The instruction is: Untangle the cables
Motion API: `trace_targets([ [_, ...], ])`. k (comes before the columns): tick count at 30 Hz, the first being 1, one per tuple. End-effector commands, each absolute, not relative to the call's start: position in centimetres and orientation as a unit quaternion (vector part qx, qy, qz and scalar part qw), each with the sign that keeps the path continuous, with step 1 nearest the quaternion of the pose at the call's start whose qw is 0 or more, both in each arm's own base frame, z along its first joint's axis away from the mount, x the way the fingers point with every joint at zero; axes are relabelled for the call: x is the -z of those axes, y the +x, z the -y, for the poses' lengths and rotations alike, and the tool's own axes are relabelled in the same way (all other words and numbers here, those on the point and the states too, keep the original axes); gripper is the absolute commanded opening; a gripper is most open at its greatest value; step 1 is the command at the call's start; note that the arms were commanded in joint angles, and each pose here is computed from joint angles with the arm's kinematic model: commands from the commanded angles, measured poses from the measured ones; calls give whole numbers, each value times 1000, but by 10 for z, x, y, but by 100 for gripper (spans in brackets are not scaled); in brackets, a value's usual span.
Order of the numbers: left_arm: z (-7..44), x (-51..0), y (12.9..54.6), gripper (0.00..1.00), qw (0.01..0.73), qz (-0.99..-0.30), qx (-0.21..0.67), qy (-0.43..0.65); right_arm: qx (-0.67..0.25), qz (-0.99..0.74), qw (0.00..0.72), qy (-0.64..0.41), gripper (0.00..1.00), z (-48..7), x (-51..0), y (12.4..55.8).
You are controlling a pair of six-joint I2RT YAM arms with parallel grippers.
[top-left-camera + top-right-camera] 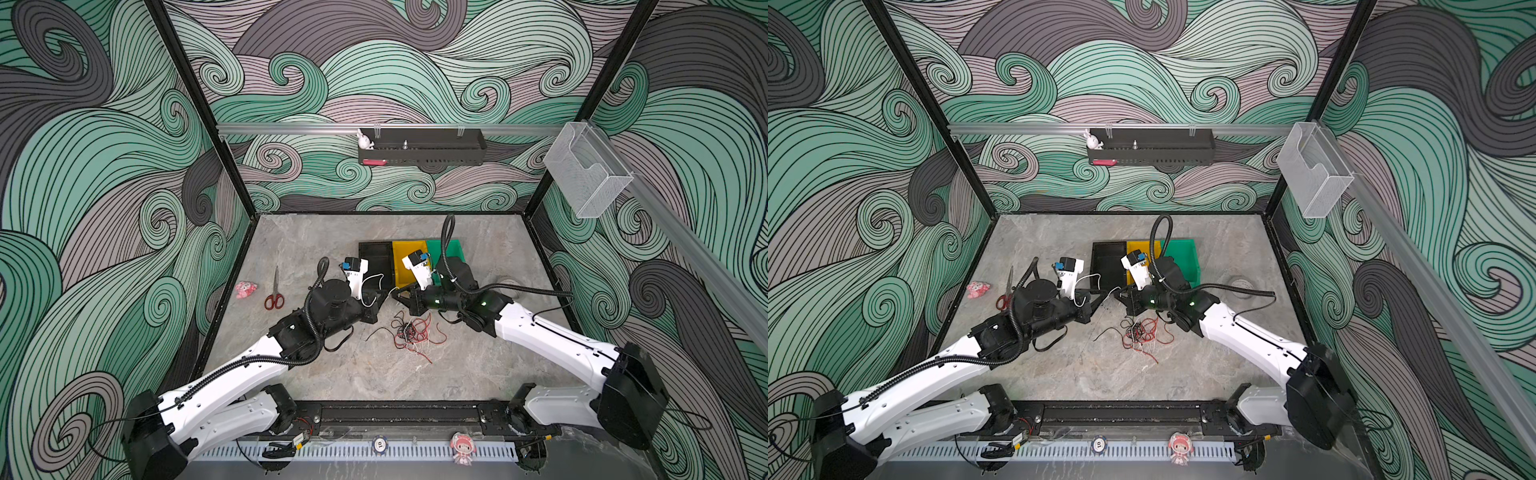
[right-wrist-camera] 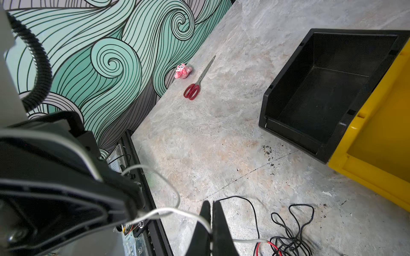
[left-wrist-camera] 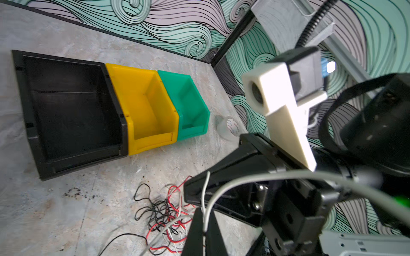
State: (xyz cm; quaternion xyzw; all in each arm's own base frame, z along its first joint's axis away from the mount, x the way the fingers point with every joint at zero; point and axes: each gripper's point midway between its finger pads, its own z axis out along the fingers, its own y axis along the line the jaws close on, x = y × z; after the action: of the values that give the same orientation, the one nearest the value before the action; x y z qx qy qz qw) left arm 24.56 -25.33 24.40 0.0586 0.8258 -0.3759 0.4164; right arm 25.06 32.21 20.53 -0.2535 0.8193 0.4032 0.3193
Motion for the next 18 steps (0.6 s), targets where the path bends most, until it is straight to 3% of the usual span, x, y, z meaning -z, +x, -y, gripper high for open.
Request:
trace_targets([
  [1, 246, -254, 266, 0, 437, -823, 361, 43, -411, -815, 315, -259, 5, -324, -200, 254],
  [4, 244, -254, 281, 0, 436, -826, 355, 34, -417, -814, 312, -259, 9, -327, -199, 261],
  [9, 234, -262, 311, 0, 447, -829, 337, 14, -426, -816, 302, -249, 26, -324, -197, 279],
  [18, 225, -281, 364, 0, 456, -834, 310, -2, -445, -809, 299, -242, 39, -310, -213, 278],
])
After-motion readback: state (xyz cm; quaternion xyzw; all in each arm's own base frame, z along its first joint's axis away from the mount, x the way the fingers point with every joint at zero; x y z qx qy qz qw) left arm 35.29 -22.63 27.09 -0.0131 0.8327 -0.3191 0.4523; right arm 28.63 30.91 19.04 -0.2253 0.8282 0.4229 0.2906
